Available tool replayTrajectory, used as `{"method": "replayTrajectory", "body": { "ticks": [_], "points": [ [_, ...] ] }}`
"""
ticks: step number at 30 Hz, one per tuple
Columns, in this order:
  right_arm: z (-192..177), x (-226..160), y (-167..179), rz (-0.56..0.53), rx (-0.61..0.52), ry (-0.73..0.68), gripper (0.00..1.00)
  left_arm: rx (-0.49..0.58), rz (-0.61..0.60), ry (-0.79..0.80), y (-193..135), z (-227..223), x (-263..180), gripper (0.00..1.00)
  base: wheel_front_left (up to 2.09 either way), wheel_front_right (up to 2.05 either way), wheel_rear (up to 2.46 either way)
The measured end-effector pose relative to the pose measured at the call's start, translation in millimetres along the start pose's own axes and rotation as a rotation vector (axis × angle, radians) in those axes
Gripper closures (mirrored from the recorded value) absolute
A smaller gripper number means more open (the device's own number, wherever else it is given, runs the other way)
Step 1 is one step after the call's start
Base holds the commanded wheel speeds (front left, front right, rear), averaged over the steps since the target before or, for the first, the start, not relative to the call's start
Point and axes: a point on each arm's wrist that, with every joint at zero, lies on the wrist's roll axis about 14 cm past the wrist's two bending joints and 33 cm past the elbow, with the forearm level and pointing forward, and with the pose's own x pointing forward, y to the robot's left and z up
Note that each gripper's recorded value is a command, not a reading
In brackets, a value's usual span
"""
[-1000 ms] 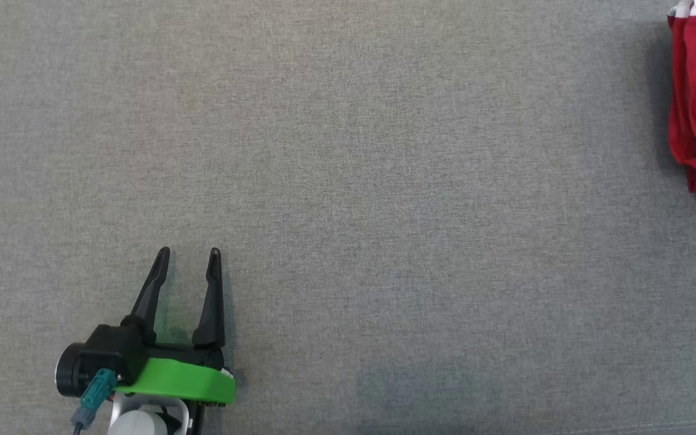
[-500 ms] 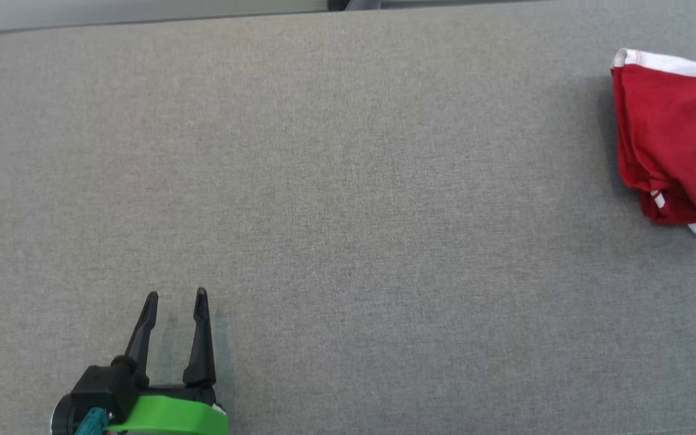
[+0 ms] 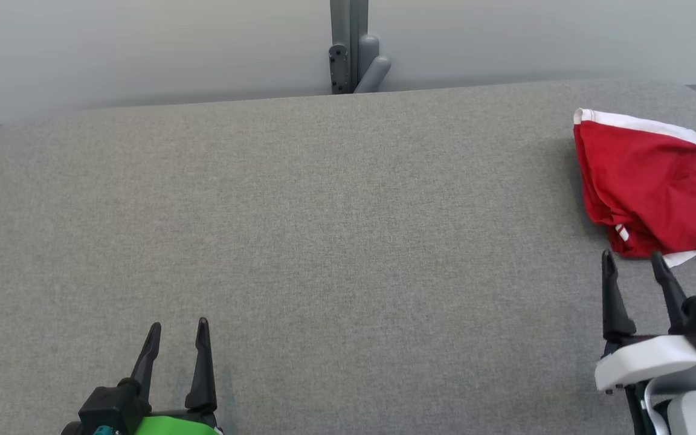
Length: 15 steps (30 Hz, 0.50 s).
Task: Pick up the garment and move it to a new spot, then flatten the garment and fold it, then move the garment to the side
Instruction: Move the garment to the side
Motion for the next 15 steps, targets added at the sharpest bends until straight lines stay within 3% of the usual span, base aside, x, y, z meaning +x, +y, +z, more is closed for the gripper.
{"method": "replayTrajectory", "body": {
  "ticks": [5,15],
  "points": [
    [-21.0,-20.4,5.7,-0.001,-0.015,0.061,0.0,0.011,-0.006,-0.007,0.2,2.3,-4.1,0.0,0.0,0.0,0.0],
    [-9.8,-37.7,11.9,0.019,-0.096,0.031,0.0,0.008,-0.055,0.001,-9.9,-0.7,-11.5,0.0,0.0,0.0,0.0]
  ]
}}
